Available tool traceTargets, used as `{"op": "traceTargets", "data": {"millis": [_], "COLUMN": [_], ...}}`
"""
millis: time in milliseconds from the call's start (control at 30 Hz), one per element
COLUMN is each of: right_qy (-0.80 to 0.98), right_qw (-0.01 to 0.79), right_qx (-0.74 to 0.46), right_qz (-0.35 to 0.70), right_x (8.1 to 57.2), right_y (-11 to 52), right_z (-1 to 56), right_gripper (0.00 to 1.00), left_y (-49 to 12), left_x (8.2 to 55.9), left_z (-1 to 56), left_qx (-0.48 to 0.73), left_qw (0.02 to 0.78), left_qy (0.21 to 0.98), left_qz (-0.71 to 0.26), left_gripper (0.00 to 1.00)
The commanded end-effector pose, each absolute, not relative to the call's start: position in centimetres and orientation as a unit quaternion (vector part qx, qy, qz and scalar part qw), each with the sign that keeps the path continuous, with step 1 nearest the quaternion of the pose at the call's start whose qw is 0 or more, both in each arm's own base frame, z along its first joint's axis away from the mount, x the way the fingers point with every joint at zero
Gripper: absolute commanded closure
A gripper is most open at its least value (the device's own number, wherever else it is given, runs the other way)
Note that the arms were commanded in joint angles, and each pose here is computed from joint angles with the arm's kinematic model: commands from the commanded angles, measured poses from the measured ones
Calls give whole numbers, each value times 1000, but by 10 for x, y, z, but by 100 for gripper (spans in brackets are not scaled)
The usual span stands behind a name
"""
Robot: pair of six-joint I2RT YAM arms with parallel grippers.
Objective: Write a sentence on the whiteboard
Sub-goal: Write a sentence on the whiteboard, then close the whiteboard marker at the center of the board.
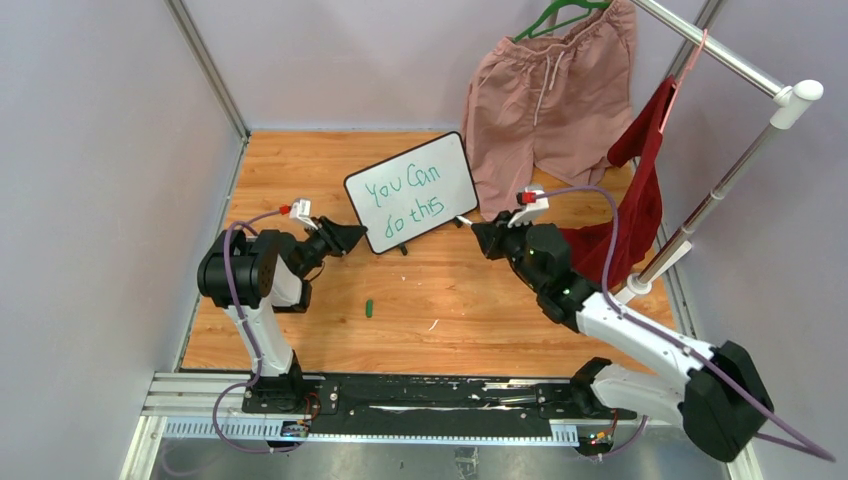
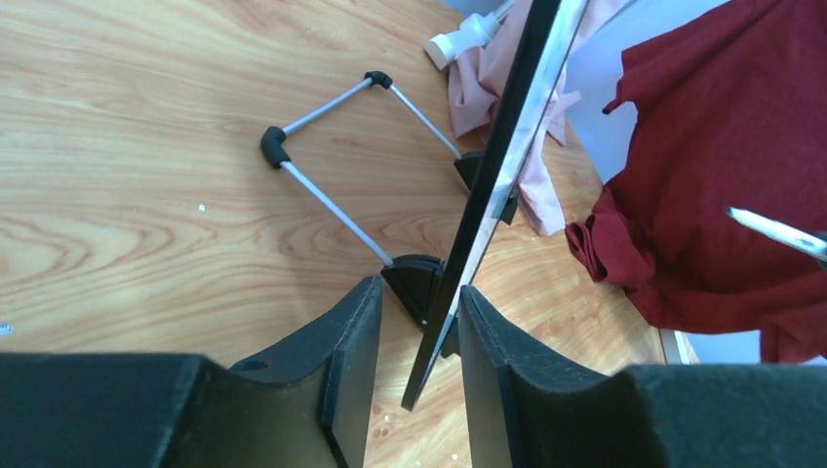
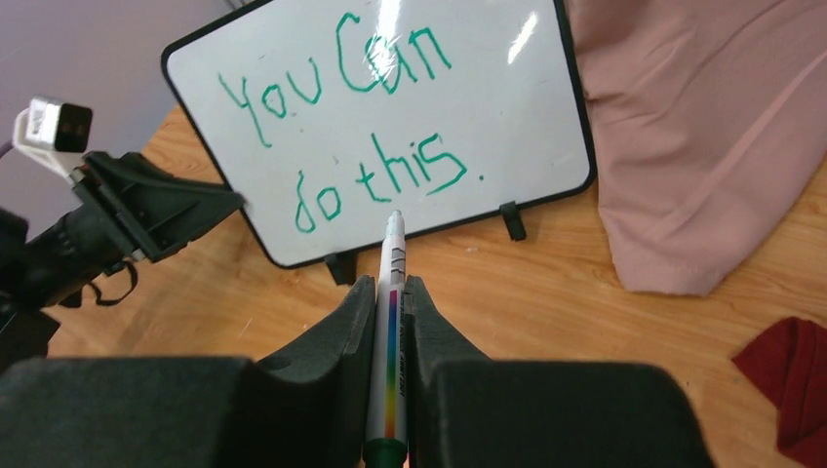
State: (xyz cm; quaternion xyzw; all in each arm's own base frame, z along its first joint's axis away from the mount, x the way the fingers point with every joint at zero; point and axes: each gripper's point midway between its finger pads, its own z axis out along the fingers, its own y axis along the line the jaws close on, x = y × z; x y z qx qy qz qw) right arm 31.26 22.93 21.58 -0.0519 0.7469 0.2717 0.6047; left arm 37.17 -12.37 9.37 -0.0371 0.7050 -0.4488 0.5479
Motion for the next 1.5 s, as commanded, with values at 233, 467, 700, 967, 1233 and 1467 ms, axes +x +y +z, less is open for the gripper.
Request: {"op": "traceTargets", "data": {"millis": [233, 467, 700, 967, 1233, 1467], "right_qy": [755, 753, 756, 757, 787, 809], "right_qw": [568, 568, 569, 579, 547, 511], "right_qx": [-89, -103, -126, -137, -137, -139], "right_qz": [315, 316, 298, 270, 252, 254], "right_x": [253, 241, 228, 221, 223, 221], "right_y": [219, 212, 199, 183, 183, 190], "right_z": [213, 218, 220, 215, 204, 181], "right_gripper": [100, 100, 100, 100, 100, 100], "left_y": [-107, -84, -67, -4, -2, -73], "left_x": [357, 329, 315, 256, 240, 237], "left_z": [110, 136, 138, 162, 185, 143], "left_qx": [-59, -115, -152, -196, -249, -117], "left_qw": [597, 644, 615, 522, 529, 406], "left_qy": [690, 660, 725, 830, 810, 898], "left_qz": [-404, -370, -271, -28, -52, -123], "left_gripper": [45, 0, 0, 0, 0, 1]}}
